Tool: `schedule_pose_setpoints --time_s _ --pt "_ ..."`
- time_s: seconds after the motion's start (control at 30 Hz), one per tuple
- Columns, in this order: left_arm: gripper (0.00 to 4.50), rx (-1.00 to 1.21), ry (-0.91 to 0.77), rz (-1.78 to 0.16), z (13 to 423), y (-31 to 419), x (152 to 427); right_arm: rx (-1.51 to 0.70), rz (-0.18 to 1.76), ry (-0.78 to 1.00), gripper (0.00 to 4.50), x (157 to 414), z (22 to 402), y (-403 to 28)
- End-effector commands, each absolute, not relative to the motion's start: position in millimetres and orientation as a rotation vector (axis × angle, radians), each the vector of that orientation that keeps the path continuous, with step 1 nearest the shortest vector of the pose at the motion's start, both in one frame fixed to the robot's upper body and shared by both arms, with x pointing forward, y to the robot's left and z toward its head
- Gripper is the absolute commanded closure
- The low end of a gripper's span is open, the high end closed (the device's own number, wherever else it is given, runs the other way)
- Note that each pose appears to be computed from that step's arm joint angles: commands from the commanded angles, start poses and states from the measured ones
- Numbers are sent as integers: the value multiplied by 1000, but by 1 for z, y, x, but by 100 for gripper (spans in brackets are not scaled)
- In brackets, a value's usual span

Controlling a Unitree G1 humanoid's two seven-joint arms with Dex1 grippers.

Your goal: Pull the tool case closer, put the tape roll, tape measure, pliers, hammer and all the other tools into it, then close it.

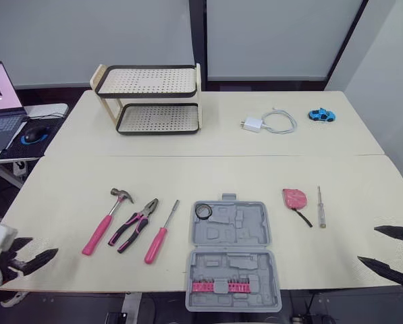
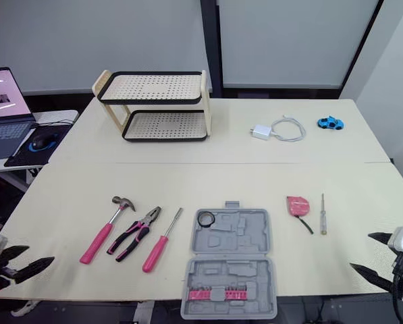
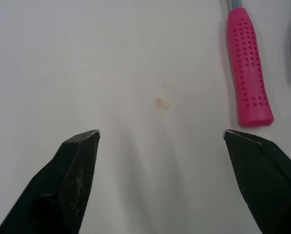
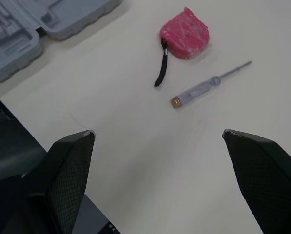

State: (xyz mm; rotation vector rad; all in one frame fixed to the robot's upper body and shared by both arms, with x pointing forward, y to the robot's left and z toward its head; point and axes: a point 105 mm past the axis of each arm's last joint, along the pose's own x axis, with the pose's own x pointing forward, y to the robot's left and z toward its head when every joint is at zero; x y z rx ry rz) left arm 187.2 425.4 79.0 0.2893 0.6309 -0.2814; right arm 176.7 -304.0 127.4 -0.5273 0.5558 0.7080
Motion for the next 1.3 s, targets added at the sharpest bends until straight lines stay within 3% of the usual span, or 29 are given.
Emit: schedule_pose_setpoints --time_s 0.03,0.43,0.7,0.77,0.93,1.2,1.3 --pt "1 333 649 -337 93 431 183 -540 748 548 0 180 141 -305" --pt "1 361 688 -511 90 410 177 -558 730 576 0 179 141 -315" --pt "1 421 453 -852 110 306 215 -449 619 456 0 177 142 -287" --pt "1 421 349 -978 120 261 229 -408 586 404 0 184 137 -268" --pt "1 405 212 -1126 135 202 250 -339 498 375 0 201 121 -246" --pt "1 419 132 -1310 140 155 260 -283 386 373 0 229 105 -233" --pt "0 415 132 -1374 139 145 257 -261 398 395 61 234 100 -226"
